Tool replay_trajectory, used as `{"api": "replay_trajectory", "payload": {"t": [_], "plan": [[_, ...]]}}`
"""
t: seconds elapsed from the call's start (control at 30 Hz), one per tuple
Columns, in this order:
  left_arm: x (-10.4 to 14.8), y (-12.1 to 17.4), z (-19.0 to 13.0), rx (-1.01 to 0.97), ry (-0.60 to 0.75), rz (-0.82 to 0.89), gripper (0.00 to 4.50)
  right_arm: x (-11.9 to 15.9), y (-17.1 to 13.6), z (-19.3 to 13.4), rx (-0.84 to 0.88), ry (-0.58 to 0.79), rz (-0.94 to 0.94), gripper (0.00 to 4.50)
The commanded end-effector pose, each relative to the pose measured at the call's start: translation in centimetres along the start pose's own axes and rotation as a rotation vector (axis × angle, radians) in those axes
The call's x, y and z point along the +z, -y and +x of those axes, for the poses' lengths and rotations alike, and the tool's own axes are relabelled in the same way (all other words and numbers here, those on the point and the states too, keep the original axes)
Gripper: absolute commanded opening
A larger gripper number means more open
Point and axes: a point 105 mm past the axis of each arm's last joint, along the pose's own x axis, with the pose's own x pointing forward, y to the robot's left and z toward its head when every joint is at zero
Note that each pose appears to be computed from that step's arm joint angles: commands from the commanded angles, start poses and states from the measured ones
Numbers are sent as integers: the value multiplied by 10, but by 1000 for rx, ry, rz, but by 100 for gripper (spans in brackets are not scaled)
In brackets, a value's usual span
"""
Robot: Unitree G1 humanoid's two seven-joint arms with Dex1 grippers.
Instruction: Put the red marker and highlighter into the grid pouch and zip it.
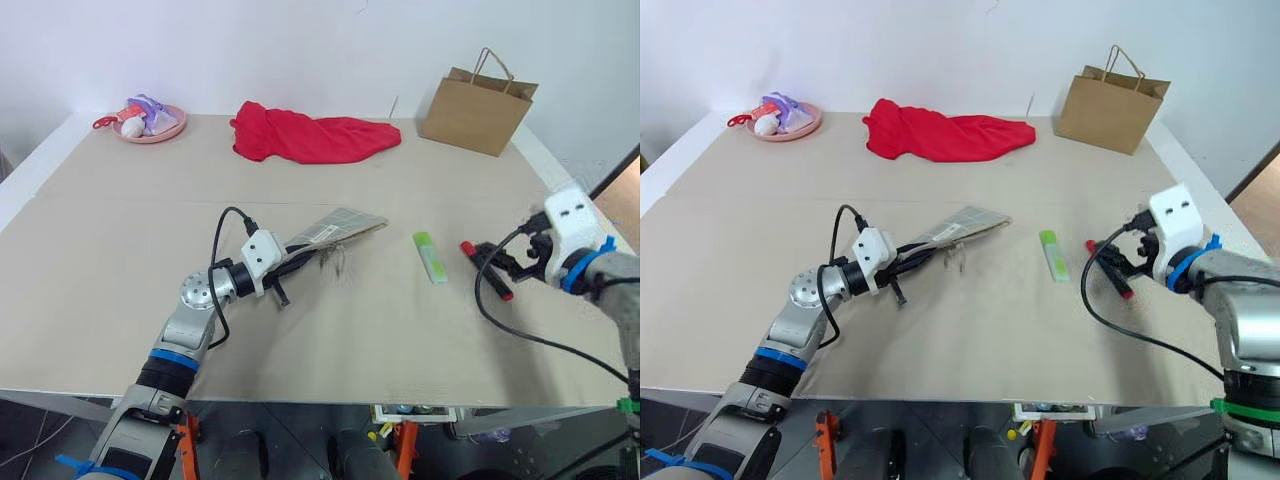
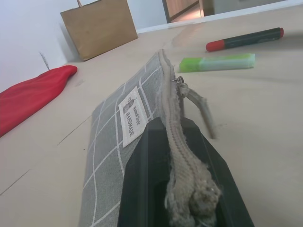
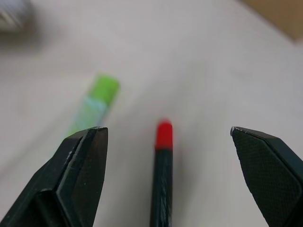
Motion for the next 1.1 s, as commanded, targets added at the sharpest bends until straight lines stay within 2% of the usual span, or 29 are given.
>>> {"api": "replay_trajectory", "payload": {"t": [0.03,0.3,0.5,0.53,0.57,0.67,0.73,0.8,0.83,0.97,1.03,1.1], "plan": [[15,-1,2,-2,55,28,0,-8,9,0,-72,-18,0,447],[24,3,4,-38,98,-13,0,-28,21,17,-117,-64,53,447],[27,-3,-2,-41,103,-40,0,-34,9,28,-43,-80,86,447],[27,-4,-2,-40,100,-39,0,-34,7,29,-31,-79,86,397],[27,-5,-3,-38,98,-38,0,-34,5,29,-23,-78,86,374],[26,-7,-4,-32,94,-38,0,-33,3,28,1,-70,82,258],[26,-7,-4,-29,92,-40,0,-32,2,26,11,-68,82,174],[26,-8,-5,-28,93,-46,0,-32,1,25,25,-64,77,68],[26,-8,-5,-28,94,-49,0,-32,1,24,28,-63,75,46],[28,-8,-4,-33,106,-54,0,-26,3,22,32,-40,66,46],[28,-7,-4,-39,110,-56,0,-11,5,22,16,24,37,46],[28,-6,-3,-44,111,-58,0,18,4,17,13,141,-36,46]]}}
